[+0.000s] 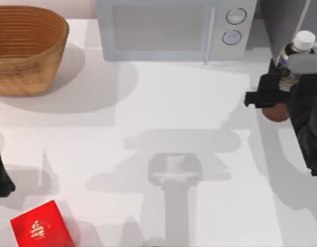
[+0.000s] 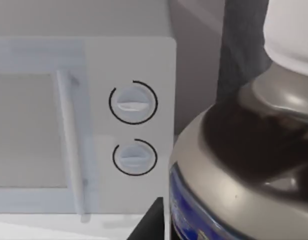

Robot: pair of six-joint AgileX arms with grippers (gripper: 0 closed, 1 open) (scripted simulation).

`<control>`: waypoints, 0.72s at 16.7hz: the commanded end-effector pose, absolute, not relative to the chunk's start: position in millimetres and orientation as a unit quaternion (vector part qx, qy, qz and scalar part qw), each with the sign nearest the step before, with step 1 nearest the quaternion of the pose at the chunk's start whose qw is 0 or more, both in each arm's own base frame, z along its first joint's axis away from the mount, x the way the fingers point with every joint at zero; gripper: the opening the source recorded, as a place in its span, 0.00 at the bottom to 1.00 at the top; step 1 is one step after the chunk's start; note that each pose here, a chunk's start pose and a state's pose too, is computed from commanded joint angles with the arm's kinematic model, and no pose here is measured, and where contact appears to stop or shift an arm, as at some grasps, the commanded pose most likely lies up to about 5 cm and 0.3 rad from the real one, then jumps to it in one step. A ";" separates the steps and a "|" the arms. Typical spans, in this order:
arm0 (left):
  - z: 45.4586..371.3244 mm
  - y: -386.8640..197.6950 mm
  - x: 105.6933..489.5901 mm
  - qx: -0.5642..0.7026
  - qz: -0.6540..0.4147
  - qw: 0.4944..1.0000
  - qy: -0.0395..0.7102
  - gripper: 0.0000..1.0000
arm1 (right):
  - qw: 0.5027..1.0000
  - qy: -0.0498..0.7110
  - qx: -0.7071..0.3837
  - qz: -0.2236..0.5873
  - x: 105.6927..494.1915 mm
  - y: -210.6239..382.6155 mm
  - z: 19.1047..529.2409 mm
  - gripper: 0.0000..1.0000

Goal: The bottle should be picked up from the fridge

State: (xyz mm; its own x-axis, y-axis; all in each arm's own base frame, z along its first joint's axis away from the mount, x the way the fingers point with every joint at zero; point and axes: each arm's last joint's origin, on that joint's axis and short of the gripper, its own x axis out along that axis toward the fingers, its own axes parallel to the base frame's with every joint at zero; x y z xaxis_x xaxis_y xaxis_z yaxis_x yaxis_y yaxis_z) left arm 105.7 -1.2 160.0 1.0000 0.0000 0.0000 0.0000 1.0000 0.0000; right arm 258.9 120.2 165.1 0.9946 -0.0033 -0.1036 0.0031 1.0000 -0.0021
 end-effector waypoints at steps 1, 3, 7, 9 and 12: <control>160.0 -1.2 105.7 0.000 0.000 1.000 0.000 1.00 | 0.999 0.052 -0.002 -0.001 260.7 120.4 163.5 0.00; 160.0 -1.2 105.7 0.000 0.000 1.000 0.000 1.00 | 0.999 0.054 -0.004 -0.001 268.6 121.5 156.8 0.00; 160.0 -1.2 105.7 0.000 0.000 1.000 0.000 1.00 | 0.998 0.056 -0.004 -0.001 292.6 122.9 134.2 0.00; 160.0 -1.2 105.7 0.000 0.000 1.000 0.000 1.00 | 0.999 0.052 -0.002 -0.001 302.1 122.4 126.1 0.00; 160.0 -1.2 105.7 0.000 0.000 1.000 0.000 1.00 | 0.999 0.049 -0.001 -0.001 306.7 122.1 122.5 0.00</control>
